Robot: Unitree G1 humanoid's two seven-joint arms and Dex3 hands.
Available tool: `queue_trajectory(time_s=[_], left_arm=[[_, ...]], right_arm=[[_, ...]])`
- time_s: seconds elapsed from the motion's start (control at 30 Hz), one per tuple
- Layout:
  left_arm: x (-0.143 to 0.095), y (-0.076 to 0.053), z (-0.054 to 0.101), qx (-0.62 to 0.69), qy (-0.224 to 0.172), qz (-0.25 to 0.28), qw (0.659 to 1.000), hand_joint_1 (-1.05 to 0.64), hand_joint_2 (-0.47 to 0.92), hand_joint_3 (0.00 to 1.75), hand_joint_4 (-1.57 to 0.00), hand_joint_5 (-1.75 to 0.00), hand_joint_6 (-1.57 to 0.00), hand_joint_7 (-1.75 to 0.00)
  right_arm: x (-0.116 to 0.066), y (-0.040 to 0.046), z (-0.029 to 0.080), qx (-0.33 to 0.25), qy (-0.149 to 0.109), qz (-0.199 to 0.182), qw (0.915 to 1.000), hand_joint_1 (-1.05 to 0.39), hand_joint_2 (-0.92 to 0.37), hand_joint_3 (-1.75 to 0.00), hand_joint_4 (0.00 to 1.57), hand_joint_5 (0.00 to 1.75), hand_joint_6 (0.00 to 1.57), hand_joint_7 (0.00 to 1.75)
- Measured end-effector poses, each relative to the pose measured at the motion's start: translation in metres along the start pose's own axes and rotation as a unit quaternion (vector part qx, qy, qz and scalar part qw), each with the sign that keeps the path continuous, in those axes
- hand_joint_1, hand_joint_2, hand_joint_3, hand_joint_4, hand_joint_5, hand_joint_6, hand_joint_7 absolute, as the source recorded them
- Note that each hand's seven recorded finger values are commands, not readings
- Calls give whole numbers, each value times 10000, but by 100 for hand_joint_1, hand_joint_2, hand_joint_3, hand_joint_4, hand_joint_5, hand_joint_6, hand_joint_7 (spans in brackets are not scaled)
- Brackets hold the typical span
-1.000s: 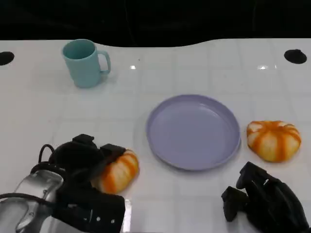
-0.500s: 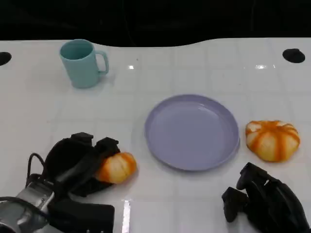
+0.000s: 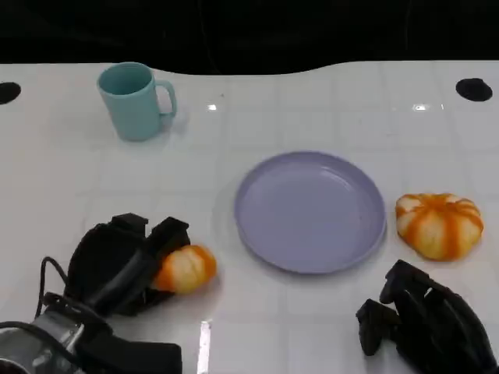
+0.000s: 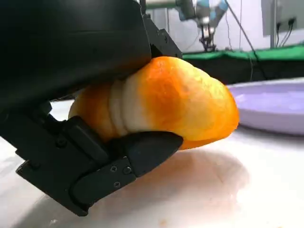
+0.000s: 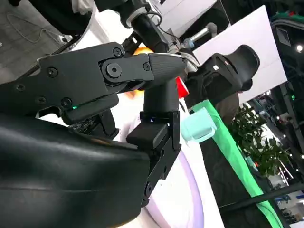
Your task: Grasp the bread from the table and place it into the plate.
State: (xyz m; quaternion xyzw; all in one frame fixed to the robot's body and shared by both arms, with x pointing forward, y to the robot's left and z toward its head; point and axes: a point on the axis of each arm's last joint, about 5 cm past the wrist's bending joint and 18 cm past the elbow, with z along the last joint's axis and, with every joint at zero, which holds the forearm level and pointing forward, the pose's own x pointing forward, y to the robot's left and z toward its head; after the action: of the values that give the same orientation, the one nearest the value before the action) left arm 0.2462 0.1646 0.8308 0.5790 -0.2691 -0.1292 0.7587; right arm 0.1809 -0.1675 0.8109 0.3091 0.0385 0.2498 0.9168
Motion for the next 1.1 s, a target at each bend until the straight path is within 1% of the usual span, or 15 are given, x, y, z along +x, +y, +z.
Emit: queue_trajectory(time_s=[0.07,0.17,0.23,0.3,0.43,0.53,0.63,0.83,0.97,1.1], left_arm=[[41,27,21,-129,-63,258,9996,-38,49,154,-101,-175,-82,-175],[137,102,50,-319,-65,719,9969,-39,51,144,-99,-175,-78,-175],[211,168,66,-398,-62,1023,9939,-39,50,141,-99,-175,-76,-175],[274,221,87,-494,-61,1279,9905,-39,48,145,-97,-175,-75,-175],[390,295,135,-611,-125,1605,9851,-39,47,148,-99,-175,-77,-175],[454,339,163,-625,-136,1670,9839,-35,45,145,-100,-175,-78,-175],[545,368,226,-723,-176,1749,9818,-35,44,144,-100,-175,-78,-175],[820,431,372,-851,-491,1872,9774,-37,45,146,-101,-175,-78,-175],[954,389,502,-959,-704,1730,9777,-39,45,143,-102,-175,-79,-175],[1058,347,632,-1104,-822,1581,9778,-41,47,139,-101,-175,-79,-175]], right_arm=[[3,-1,1,1,-1,2,10000,-56,-92,-23,77,170,67,146],[8,-2,3,12,5,5,10000,-56,-92,-23,78,170,68,145],[7,-3,1,29,23,3,10000,-56,-92,-23,78,170,68,145],[8,-4,0,38,34,-2,10000,-55,-92,-23,78,170,68,145],[9,-10,-4,71,66,-12,10000,-55,-92,-22,78,169,69,144],[9,-11,-4,69,70,-19,9999,-55,-92,-23,77,169,68,144],[10,-10,-7,65,80,-14,9999,-55,-92,-23,77,168,67,143],[4,-7,-12,39,80,-3,10000,-56,-92,-24,76,168,68,143],[-9,-10,-20,8,50,36,10000,-57,-92,-24,77,168,68,143],[-17,-12,-24,6,32,34,10000,-56,-92,-24,76,165,68,141]])
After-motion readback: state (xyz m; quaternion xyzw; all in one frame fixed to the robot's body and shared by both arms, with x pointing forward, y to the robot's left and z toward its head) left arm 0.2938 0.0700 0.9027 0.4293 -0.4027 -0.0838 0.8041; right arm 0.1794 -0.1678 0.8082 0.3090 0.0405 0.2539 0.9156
